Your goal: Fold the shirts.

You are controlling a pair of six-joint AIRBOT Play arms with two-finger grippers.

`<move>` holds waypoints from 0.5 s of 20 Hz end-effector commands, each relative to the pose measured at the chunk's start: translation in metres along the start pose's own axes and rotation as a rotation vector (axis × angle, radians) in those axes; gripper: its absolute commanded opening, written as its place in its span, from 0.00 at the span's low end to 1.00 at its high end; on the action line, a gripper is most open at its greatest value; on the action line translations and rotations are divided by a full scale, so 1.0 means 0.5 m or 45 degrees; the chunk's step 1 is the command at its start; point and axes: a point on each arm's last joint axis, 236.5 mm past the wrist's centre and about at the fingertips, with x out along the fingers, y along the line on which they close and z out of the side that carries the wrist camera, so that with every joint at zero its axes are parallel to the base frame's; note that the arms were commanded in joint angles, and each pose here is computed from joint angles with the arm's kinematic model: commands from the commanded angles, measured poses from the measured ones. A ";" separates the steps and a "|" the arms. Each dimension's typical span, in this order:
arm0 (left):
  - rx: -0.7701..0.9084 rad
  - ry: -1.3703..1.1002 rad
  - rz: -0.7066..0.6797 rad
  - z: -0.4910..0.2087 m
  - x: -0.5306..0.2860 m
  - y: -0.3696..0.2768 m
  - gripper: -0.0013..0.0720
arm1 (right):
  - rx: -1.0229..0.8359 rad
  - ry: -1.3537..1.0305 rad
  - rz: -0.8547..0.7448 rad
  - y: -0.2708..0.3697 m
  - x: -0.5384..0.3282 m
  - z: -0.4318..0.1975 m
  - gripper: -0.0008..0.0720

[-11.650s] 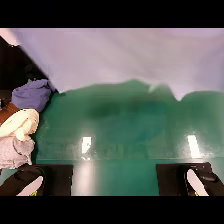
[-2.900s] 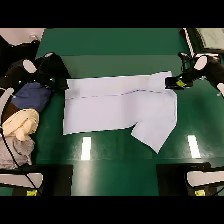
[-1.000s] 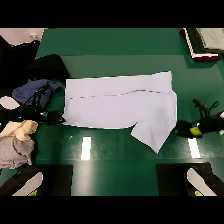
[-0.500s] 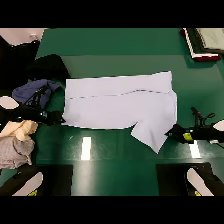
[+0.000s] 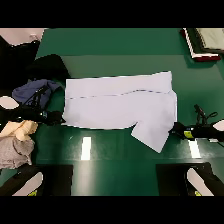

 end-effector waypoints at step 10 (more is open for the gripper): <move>0.202 0.123 -0.036 -0.104 -0.077 -0.058 0.05 | -0.195 0.072 -0.174 0.031 -0.224 -0.090 0.03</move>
